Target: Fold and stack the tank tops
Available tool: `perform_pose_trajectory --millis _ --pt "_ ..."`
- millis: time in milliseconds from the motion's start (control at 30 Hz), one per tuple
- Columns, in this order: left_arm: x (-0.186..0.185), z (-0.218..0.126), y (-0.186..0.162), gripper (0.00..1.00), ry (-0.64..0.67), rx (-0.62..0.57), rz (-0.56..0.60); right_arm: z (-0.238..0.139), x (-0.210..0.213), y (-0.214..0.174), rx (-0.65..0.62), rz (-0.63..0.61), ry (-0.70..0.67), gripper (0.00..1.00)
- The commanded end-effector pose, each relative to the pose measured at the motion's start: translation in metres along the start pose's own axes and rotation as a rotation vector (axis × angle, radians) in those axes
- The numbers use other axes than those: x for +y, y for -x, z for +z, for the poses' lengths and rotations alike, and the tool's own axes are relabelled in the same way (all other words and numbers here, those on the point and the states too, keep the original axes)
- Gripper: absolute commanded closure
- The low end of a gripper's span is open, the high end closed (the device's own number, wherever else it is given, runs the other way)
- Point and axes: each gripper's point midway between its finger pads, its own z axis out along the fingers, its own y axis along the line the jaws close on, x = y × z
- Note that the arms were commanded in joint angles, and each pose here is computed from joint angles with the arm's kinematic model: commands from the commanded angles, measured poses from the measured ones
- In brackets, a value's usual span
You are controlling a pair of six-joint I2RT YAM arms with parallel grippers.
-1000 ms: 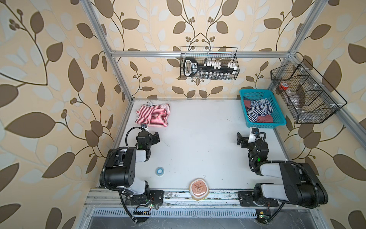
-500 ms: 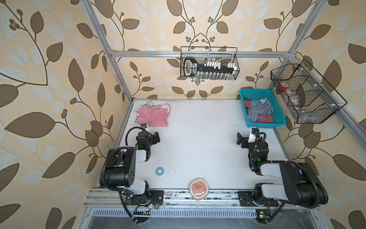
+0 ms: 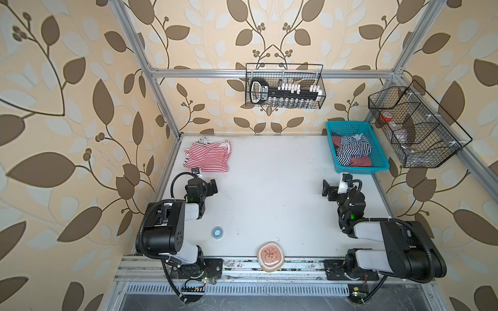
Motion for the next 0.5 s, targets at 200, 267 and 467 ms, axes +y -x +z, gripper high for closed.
perform_pose_trajectory --millis 200,267,467 --pt "-0.0059 -0.0011 0.0172 0.01 -0.010 -0.055 0.023 0.0035 0.0004 0.0087 -0.021 -0.017 -0.002 0.00" --pt "-0.0061 -0.0011 0.0172 0.01 -0.010 -0.055 0.023 0.0035 0.0003 0.0091 -0.023 -0.017 -0.002 0.00" --pt "-0.0062 -0.0027 0.0190 0.01 -0.011 -0.064 0.023 0.0038 0.0020 0.0084 -0.020 -0.022 0.006 0.00"
